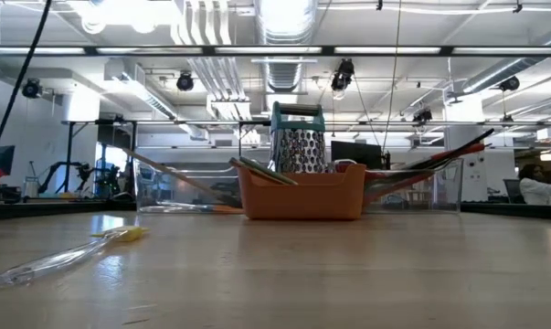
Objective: Pick & Place Kitchen Items
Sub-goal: Put the yellow table knife into the orange bin
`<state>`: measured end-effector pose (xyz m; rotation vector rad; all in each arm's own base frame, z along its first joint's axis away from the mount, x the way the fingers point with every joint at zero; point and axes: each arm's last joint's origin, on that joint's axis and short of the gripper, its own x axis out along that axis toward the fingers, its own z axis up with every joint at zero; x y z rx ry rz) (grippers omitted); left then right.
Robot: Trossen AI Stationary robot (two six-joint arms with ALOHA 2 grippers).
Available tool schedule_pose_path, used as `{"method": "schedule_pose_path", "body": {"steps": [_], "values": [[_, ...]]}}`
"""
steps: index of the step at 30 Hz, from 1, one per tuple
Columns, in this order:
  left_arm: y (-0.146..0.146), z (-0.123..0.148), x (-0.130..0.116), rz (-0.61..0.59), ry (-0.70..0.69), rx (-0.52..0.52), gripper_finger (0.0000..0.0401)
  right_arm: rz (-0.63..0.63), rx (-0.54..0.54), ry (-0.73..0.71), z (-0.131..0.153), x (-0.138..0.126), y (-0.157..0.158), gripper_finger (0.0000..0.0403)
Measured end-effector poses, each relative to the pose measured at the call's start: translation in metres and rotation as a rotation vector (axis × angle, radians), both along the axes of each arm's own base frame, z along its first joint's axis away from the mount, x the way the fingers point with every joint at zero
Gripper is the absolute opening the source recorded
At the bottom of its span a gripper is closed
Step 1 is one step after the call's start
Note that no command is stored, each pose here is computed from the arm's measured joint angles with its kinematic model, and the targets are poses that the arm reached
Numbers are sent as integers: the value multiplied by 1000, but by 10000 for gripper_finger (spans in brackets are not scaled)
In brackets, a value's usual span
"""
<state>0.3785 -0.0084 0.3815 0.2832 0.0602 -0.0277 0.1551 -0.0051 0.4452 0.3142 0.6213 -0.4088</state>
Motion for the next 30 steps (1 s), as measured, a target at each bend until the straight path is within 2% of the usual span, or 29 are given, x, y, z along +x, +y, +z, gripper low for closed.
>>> {"method": "schedule_pose_path", "body": {"steps": [7, 15, 21, 30], "values": [[43, -9, 9, 40, -200, -123, 48, 37, -48, -18, 5, -12, 0, 56], [72, -69, -5, 119, -549, -250, 48, 124, -165, 14, 6, -15, -1, 56], [78, -119, -11, 257, -552, -253, 48, 153, -209, 21, 7, -17, -1, 56], [101, -154, -4, 344, -480, -248, 48, 151, -230, 23, 7, -18, -1, 56]]}}
